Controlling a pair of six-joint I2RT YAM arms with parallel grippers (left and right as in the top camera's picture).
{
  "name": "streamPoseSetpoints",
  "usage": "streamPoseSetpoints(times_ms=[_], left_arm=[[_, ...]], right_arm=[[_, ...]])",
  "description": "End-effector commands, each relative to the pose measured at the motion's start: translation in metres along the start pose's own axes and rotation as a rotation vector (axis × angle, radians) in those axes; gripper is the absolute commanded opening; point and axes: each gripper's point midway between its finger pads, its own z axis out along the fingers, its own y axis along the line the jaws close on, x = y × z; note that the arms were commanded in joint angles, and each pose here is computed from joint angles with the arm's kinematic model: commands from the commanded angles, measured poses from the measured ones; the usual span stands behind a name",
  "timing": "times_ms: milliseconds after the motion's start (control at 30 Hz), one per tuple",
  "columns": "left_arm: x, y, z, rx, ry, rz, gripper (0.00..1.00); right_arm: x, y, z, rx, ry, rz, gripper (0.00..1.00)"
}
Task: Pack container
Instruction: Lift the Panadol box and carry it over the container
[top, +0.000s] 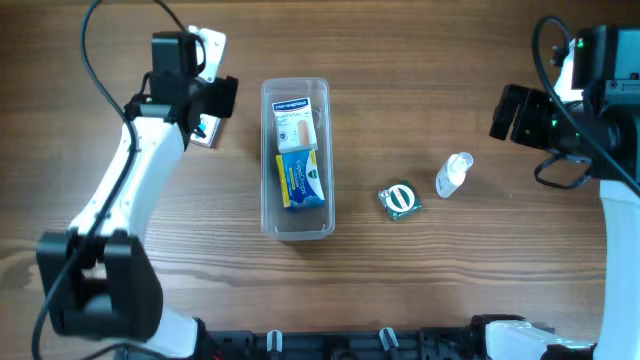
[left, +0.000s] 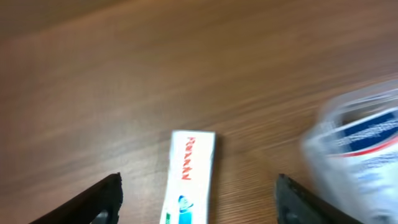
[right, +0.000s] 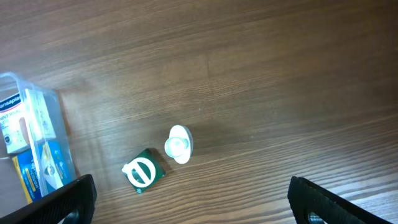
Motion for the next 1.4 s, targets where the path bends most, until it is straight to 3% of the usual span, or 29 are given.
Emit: streamPoseSetpoints(times_ms=[0,233,633,733,900,1133,1367], left_arm=[[0.030,0.014,0.032,0.036,0.085,-0.025,0.84],[0.064,0.017,0.065,0.158,0.141,-0.052,0.89],[0.104,0.001,0.100,0.226,0.238,-0.004,0.91],[0.105,0.001,0.104,0.225,0.234,0.005,0.83],[0.097,0.004,0.106,0.213,0.201,0.005,0.54],[0.091,0.004,0.103,0.206,0.191,-0.031,0.47],[0.058,0.010,0.078,0.176,0.114,-0.128,0.44]], right_arm=[[-0.003,-0.003,0.000,0.018,-0.007,-0.002,1.00],[-0.003,-0.003,0.000,0.018,-0.007,-0.001,1.00],[-0.003,-0.003,0.000,0.018,-0.007,-0.001,1.00],[-0.003,-0.003,0.000,0.018,-0.007,-0.001,1.00],[-0.003,-0.003,0.000,0.018,-0.007,-0.001,1.00],[-0.003,-0.003,0.000,0.018,-0.007,-0.001,1.00],[-0.003,-0.003,0.000,0.018,-0.007,-0.001,1.00]])
